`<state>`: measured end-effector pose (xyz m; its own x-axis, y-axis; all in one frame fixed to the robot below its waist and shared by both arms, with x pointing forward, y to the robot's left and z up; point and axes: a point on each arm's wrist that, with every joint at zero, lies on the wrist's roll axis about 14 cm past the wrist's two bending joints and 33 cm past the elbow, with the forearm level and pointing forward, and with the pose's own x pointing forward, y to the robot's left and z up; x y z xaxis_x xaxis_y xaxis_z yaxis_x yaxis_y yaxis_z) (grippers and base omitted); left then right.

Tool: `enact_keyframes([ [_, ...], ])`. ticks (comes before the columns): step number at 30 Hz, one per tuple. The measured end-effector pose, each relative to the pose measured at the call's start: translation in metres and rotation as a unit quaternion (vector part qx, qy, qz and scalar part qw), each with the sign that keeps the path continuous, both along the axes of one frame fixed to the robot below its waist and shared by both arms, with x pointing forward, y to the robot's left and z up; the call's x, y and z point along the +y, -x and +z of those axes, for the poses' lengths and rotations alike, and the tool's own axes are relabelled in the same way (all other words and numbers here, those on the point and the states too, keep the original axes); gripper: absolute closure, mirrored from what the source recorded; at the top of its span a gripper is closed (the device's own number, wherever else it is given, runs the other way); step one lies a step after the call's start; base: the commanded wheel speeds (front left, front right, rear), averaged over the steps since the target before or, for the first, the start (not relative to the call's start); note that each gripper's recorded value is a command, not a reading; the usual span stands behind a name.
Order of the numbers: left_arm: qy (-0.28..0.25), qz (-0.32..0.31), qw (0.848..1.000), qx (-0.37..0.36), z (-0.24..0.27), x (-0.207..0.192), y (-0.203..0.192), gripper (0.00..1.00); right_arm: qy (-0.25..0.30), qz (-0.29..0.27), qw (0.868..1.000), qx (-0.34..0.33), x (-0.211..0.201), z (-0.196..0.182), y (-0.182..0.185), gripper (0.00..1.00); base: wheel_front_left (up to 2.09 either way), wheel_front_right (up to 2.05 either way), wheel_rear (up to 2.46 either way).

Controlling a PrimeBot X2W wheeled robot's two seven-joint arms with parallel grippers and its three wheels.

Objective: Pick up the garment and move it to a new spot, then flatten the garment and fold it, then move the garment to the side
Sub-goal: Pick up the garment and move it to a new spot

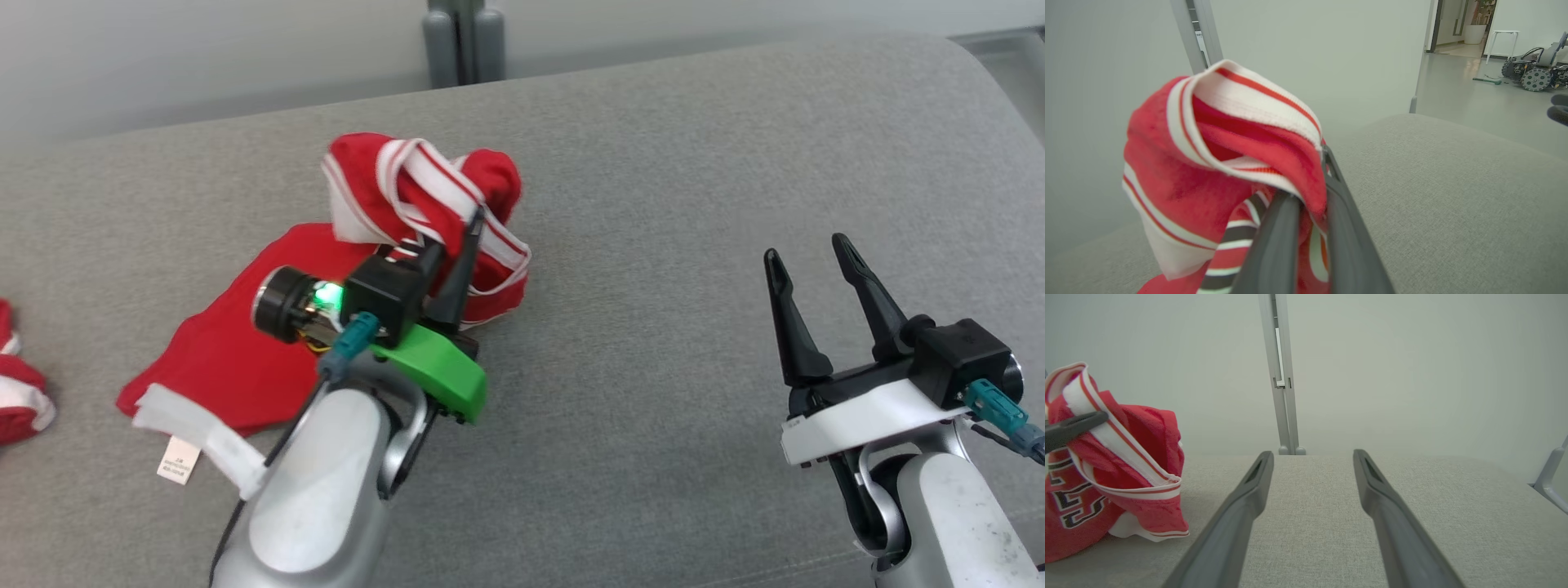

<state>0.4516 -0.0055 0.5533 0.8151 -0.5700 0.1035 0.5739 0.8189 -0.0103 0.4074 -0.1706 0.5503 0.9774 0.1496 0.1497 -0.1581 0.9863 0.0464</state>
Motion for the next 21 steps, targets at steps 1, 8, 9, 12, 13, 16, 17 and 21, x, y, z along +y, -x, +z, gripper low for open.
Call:
enact_keyframes([
  [1,-0.003,-0.031,0.999,0.006,-0.005,-0.021,0.004,1.00,-0.001,-0.011,1.000,0.004,-0.007,-0.004,0.002,0.00,0.00,0.00,0.00],
  [8,-0.006,-0.204,0.975,0.086,-0.057,-0.121,0.047,0.85,-0.010,-0.079,0.996,0.033,-0.046,-0.029,0.012,0.00,0.00,0.00,0.00],
  [9,-0.006,-0.216,0.972,0.094,-0.062,-0.127,0.051,0.65,-0.009,-0.084,0.996,0.038,-0.049,-0.032,0.012,0.00,0.00,0.00,0.00],
  [12,0.004,-0.238,0.967,0.095,-0.069,-0.145,0.054,0.00,-0.009,-0.104,0.993,0.055,-0.059,-0.045,0.016,0.00,0.00,0.00,0.00],
  [13,0.008,-0.240,0.966,0.094,-0.068,-0.147,0.054,0.00,-0.009,-0.107,0.993,0.057,-0.061,-0.047,0.017,0.00,0.00,0.00,0.00],
  [16,0.022,-0.238,0.967,0.084,-0.065,-0.151,0.053,0.00,-0.008,-0.112,0.991,0.066,-0.064,-0.054,0.017,0.00,0.00,0.00,0.00],
  [17,0.027,-0.232,0.969,0.079,-0.062,-0.149,0.051,0.00,-0.008,-0.111,0.992,0.066,-0.063,-0.054,0.017,0.00,0.00,0.00,0.00],
  [21,0.041,-0.181,0.980,0.066,-0.055,-0.129,0.035,0.00,-0.008,-0.104,0.992,0.068,-0.059,-0.055,0.017,0.00,0.00,0.00,0.00],
])
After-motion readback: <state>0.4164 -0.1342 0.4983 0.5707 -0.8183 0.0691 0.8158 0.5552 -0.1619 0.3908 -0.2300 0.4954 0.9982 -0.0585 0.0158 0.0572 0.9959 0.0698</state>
